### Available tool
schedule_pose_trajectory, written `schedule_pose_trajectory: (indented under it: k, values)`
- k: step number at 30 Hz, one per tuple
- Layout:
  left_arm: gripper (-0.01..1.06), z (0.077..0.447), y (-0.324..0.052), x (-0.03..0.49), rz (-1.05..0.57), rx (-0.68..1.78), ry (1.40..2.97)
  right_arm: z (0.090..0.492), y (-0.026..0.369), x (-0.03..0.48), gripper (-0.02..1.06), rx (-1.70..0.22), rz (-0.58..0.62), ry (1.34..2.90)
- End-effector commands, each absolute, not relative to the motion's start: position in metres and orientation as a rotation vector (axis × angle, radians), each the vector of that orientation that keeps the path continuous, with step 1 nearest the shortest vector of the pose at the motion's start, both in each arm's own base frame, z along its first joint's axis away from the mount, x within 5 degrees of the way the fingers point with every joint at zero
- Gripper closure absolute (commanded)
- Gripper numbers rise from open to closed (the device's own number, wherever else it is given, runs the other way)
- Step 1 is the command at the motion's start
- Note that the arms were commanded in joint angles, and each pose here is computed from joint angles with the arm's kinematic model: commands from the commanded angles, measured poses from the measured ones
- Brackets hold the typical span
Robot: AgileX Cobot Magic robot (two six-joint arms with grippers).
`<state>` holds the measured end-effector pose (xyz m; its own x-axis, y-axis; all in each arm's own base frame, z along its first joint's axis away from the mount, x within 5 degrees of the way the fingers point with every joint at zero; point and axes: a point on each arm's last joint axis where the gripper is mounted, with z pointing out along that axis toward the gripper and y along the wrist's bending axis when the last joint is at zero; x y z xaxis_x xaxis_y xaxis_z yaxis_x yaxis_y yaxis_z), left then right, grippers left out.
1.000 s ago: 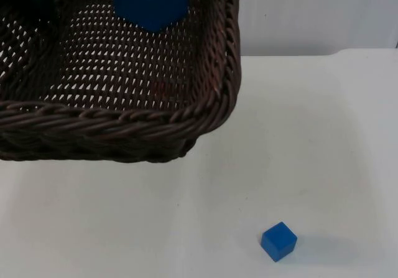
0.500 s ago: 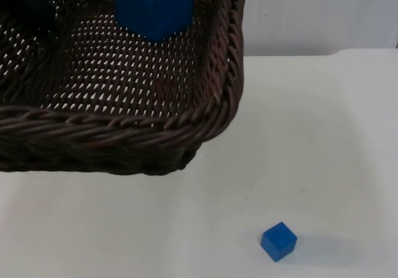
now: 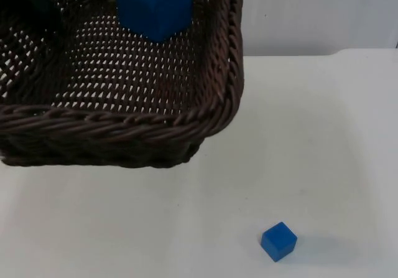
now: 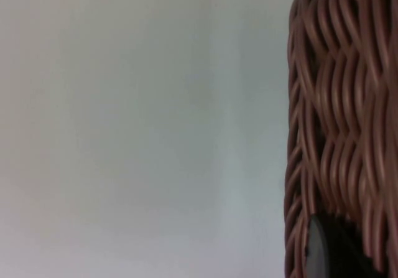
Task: Pick up the basket with the left hand and place the largest block into the basket with the right hand.
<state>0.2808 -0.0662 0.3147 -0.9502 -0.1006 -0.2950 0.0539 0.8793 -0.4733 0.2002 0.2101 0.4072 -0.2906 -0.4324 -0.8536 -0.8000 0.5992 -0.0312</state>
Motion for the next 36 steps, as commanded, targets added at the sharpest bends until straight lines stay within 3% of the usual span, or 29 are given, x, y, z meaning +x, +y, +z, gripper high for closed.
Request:
schedule_pose_trajectory:
  k: [1,15,36]
  values:
    - [1.05,0.311,-0.067,0.29,-0.72,-0.085,2.699,0.408,0.21,0.198,0.26,-0.989,0.513,1.913]
    - [1.05,0.243,-0.069,0.338,-0.675,-0.083,2.751,0.41,0.21,0.199,0.26,-0.982,0.507,1.889]
    - [1.05,0.147,-0.066,0.352,-0.608,-0.088,2.837,0.413,0.21,0.202,0.26,-0.975,0.485,1.848]
